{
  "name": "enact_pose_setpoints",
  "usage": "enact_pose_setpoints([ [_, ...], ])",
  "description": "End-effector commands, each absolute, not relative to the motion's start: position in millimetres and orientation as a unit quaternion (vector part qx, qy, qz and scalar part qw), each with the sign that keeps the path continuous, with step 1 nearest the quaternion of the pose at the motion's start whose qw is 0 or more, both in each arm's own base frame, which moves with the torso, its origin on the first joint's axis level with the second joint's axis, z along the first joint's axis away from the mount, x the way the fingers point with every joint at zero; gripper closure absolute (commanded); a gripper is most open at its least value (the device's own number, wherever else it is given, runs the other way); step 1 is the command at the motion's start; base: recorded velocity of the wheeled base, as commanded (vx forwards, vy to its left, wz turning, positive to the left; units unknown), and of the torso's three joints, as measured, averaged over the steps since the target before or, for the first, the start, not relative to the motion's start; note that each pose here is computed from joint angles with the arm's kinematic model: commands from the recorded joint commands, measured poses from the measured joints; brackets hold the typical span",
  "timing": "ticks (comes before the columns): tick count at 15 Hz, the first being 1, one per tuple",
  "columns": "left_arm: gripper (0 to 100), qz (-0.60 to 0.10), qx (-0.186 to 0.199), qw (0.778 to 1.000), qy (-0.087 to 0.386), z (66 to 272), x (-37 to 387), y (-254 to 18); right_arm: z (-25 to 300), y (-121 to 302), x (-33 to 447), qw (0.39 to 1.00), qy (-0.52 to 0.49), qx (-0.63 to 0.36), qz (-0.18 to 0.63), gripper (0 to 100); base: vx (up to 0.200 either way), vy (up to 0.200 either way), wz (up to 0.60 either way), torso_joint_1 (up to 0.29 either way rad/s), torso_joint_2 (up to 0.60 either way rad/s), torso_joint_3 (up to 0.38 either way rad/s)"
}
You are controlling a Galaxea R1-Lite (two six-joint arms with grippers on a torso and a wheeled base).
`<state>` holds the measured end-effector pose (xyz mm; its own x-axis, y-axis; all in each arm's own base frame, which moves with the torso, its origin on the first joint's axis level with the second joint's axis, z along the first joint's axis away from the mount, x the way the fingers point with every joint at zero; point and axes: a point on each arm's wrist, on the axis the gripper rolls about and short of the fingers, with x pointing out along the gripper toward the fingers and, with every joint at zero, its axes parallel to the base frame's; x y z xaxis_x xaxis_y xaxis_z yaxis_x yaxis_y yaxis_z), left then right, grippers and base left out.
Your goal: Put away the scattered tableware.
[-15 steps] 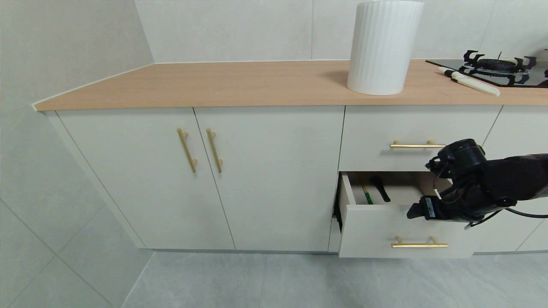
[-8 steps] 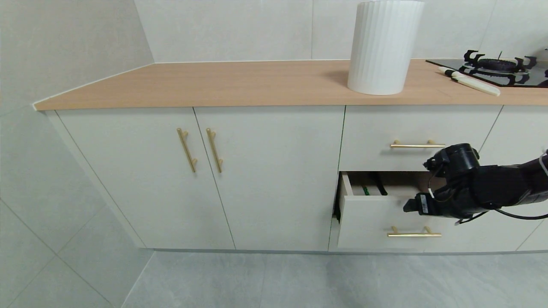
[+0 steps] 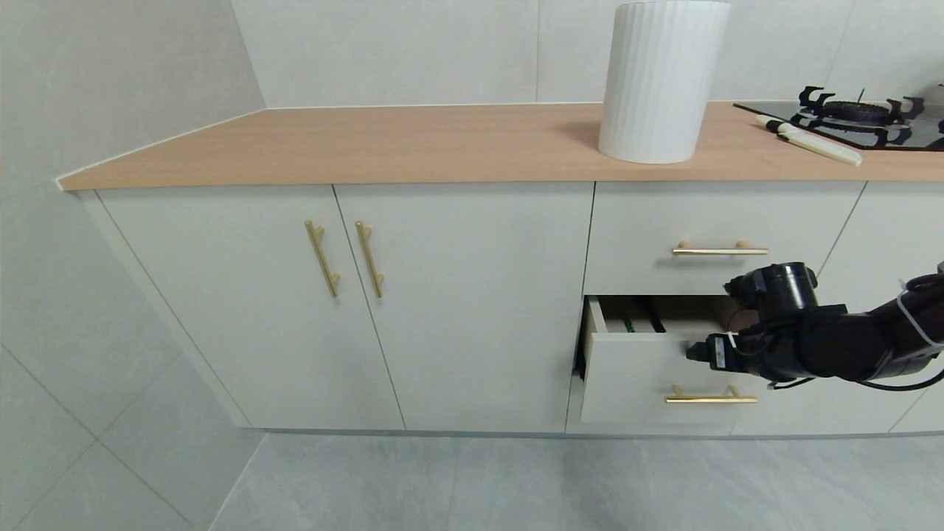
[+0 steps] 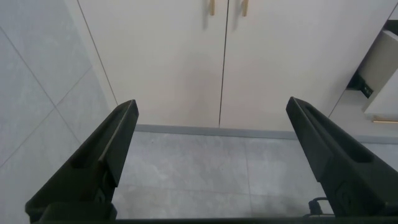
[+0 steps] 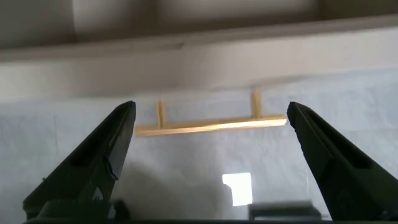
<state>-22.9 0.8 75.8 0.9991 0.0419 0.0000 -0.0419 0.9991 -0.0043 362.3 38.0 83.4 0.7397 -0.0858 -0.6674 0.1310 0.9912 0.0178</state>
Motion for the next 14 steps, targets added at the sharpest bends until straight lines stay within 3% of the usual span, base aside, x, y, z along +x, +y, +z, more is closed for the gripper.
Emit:
enact_pose_setpoints([
  [1, 0, 0.021, -0.002, 1.000, 0.000, 76, -23, 1, 78, 38, 365, 0.936, 0.345, 0.034, -0.059, 0, 0.000, 0.000, 0.00, 0.000, 0.00, 0.000],
  [14, 0, 0.021, -0.002, 1.000, 0.001, 76, -23, 1, 50, 39, 390, 0.965, 0.233, 0.033, -0.118, 0, 0.000, 0.000, 0.00, 0.000, 0.00, 0.000],
])
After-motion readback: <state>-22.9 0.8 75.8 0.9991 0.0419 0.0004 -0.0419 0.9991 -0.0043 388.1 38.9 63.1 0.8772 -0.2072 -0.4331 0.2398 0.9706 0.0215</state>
